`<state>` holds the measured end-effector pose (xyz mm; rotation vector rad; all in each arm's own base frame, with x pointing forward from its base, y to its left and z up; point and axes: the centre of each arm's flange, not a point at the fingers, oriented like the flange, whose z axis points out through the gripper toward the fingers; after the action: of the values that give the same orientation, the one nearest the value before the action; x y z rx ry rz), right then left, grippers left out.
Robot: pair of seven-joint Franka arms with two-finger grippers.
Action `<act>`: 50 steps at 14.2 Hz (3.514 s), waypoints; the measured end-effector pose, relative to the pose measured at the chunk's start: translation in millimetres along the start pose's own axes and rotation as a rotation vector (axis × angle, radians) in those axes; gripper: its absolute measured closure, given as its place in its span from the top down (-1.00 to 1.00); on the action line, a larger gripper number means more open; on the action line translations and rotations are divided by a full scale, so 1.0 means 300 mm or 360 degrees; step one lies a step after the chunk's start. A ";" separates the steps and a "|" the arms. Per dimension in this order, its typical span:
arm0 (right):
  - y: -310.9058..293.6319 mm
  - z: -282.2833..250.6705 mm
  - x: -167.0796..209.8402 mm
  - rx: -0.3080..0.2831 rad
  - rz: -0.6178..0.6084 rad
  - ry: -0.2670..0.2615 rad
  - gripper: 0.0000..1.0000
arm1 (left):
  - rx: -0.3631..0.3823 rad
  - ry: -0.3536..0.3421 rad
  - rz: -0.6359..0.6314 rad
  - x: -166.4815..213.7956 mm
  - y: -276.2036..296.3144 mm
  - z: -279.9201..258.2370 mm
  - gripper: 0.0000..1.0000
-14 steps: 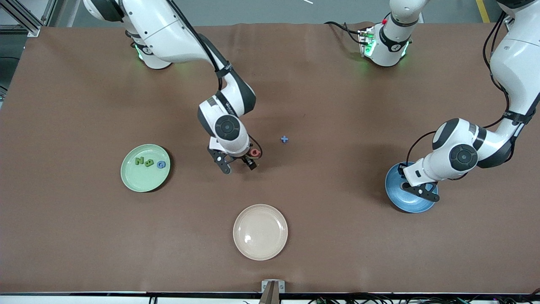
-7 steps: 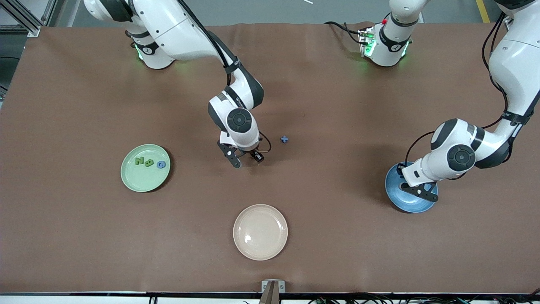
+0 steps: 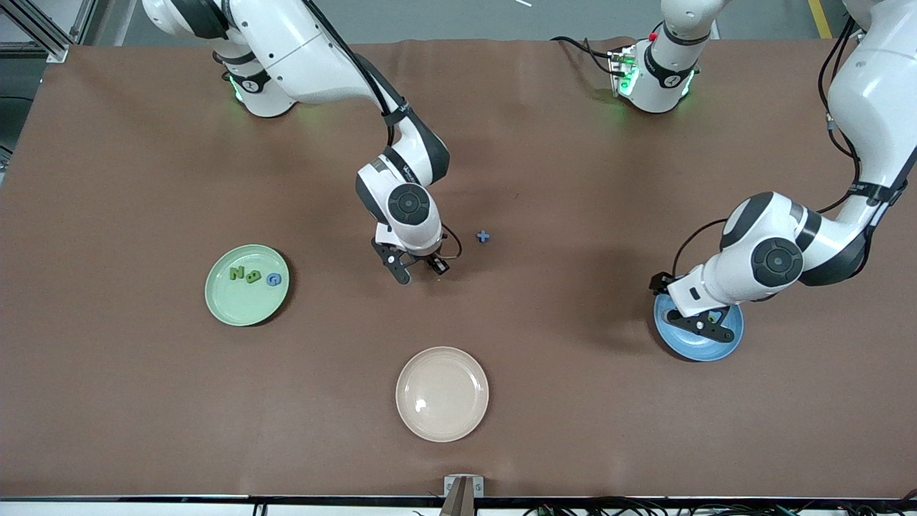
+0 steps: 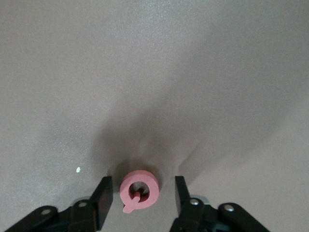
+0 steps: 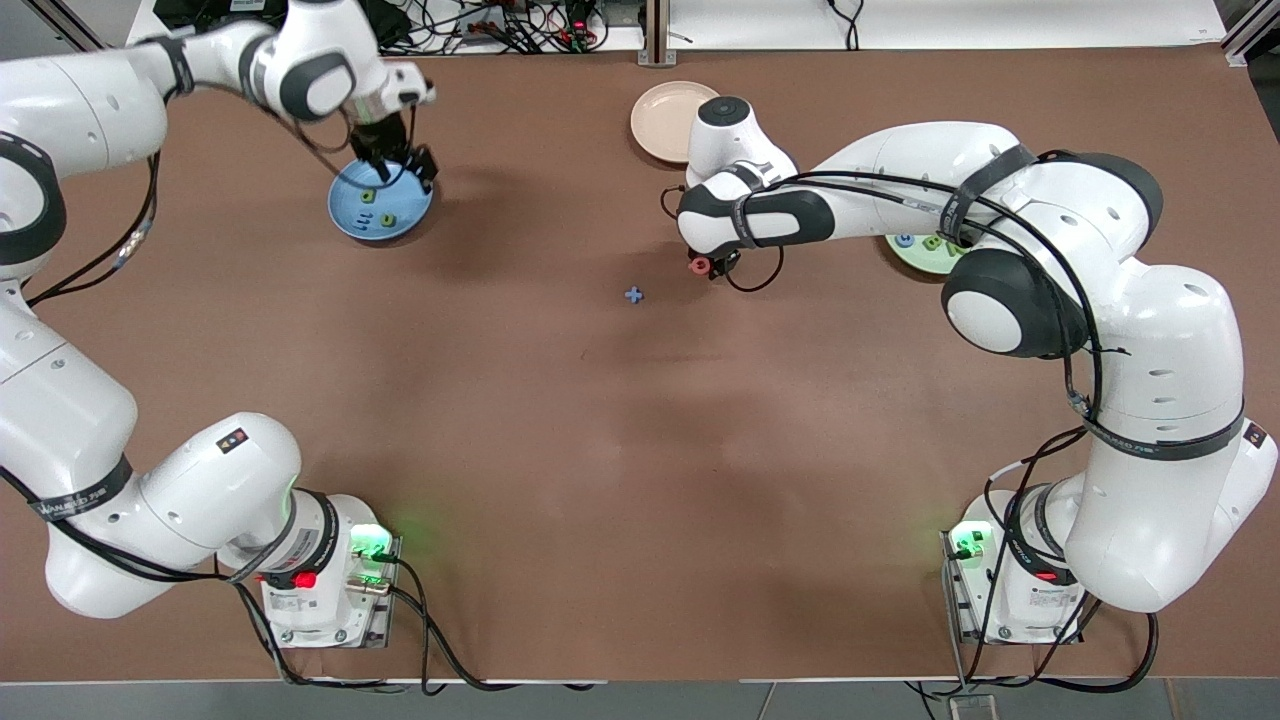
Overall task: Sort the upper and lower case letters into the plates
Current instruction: 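Move the right gripper to the pink Q while the left gripper releases u, then grasp the pink Q with the right gripper while the left gripper reaches the x, then carry the Q to the green plate while the left gripper grasps the x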
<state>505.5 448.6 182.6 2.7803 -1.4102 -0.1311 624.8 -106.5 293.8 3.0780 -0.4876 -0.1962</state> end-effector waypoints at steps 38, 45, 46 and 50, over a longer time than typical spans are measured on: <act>0.549 -0.160 1.446 0.0011 -0.1073 -0.0092 -0.30 | 0.0003 0.0114 -0.0614 -0.189 1.356 0.534 0.62; 0.553 -0.130 1.418 0.0011 -0.1099 -0.0103 -0.30 | -0.0005 0.0125 -0.0630 -0.174 1.346 0.521 0.27; 0.556 -0.125 1.415 0.0008 -0.1100 -0.0109 -0.30 | -0.0007 0.0128 -0.0633 -0.172 1.346 0.518 0.14; 0.560 -0.116 1.410 0.0003 -0.1102 -0.0116 0.20 | -0.0011 0.0136 -0.0638 -0.164 1.343 0.510 -0.20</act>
<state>622.0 7.8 199.4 3.1512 -0.3913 -0.2371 435.3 -474.5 163.5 3.1244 0.1377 -0.0694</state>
